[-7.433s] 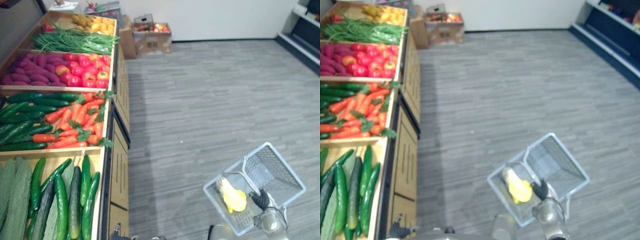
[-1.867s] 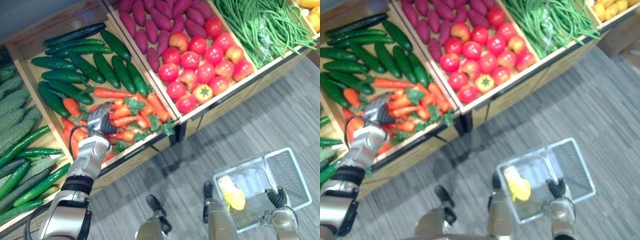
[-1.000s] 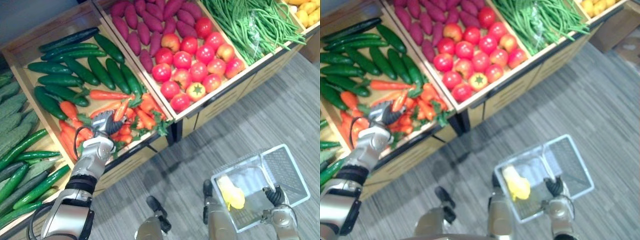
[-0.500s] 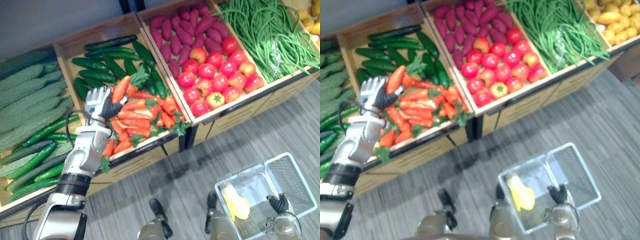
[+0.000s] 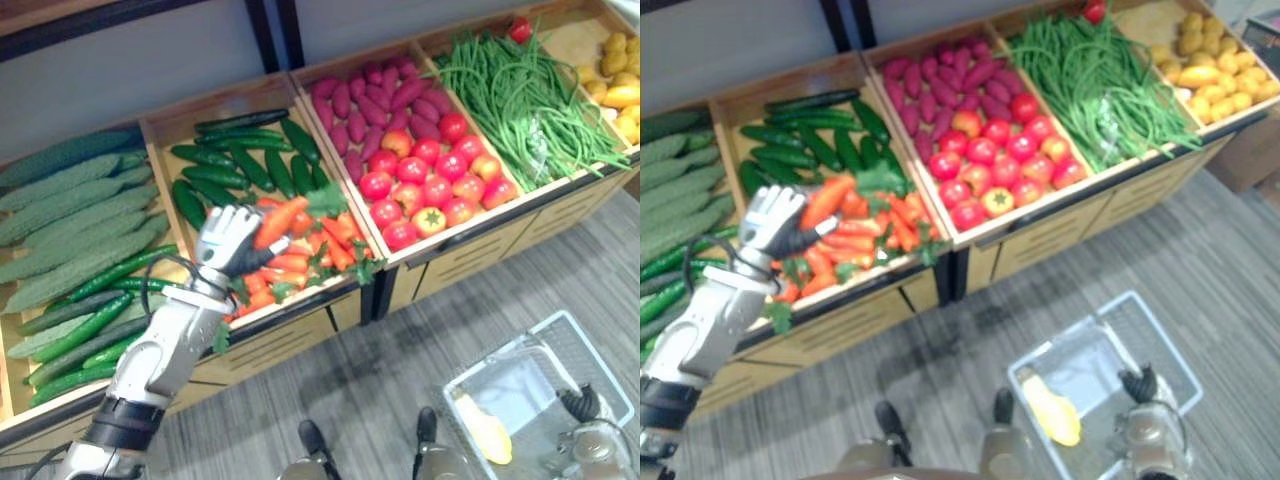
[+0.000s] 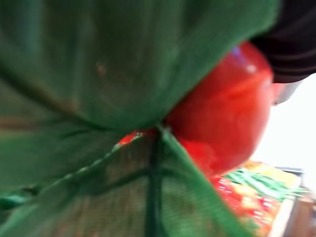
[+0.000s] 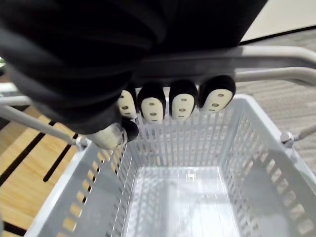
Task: Pick vegetable in the basket
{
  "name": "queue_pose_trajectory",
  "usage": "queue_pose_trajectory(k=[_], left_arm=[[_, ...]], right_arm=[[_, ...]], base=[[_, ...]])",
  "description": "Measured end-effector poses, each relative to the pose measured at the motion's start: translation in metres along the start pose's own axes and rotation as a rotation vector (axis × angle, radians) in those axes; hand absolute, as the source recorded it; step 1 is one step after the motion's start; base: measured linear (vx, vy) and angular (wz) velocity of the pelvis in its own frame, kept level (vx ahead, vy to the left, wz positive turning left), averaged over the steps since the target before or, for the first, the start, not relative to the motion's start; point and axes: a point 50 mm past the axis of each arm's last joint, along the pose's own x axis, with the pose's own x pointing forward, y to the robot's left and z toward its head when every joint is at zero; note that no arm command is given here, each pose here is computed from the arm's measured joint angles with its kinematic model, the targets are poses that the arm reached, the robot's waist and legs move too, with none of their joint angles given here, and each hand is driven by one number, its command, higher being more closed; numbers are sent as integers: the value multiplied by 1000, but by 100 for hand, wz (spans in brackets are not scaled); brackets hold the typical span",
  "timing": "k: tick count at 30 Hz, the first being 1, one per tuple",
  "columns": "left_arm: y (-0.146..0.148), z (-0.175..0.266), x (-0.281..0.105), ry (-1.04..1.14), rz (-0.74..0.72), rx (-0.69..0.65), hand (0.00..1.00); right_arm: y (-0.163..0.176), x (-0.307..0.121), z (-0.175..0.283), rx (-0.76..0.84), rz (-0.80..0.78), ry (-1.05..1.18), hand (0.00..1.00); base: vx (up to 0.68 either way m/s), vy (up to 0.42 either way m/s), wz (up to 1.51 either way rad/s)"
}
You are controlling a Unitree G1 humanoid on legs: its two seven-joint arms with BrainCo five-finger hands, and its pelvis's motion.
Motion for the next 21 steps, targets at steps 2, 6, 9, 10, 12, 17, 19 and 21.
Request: queue_pose_trajectory(k=[2,6,9,10,12,17,19,21], left_arm=[[-5,12,-5,-56,-29,-64,100],[-19,41,-9,-175,-113,-182,100],[-27,69,-13,-292,-174,-295,100],[-31,82,-13,-354,-200,-321,100],[-35,96,-13,-414,-234,-382,100],[-46,133,-8,-551,-289,-489,100],[-51,152,-2,-603,-295,-541,100],[-57,164,3,-632,-311,-564,100]], right_arm=[[-19,11,10,-33,-38,-38,100],[-48,26,43,-142,-71,-170,100],[-50,27,67,-230,-56,-275,100],[-48,26,74,-255,-37,-311,100],[-41,23,87,-286,4,-374,100],[-21,8,120,-317,116,-547,100],[-13,1,132,-329,150,-613,100],[-7,-3,142,-345,186,-660,100]], base=[[19,-2,-39],[-3,-2,-61],[-3,-16,-78],[-11,-18,-64],[-3,-7,-77],[21,-21,-57],[51,-47,-49],[42,-31,-33]])
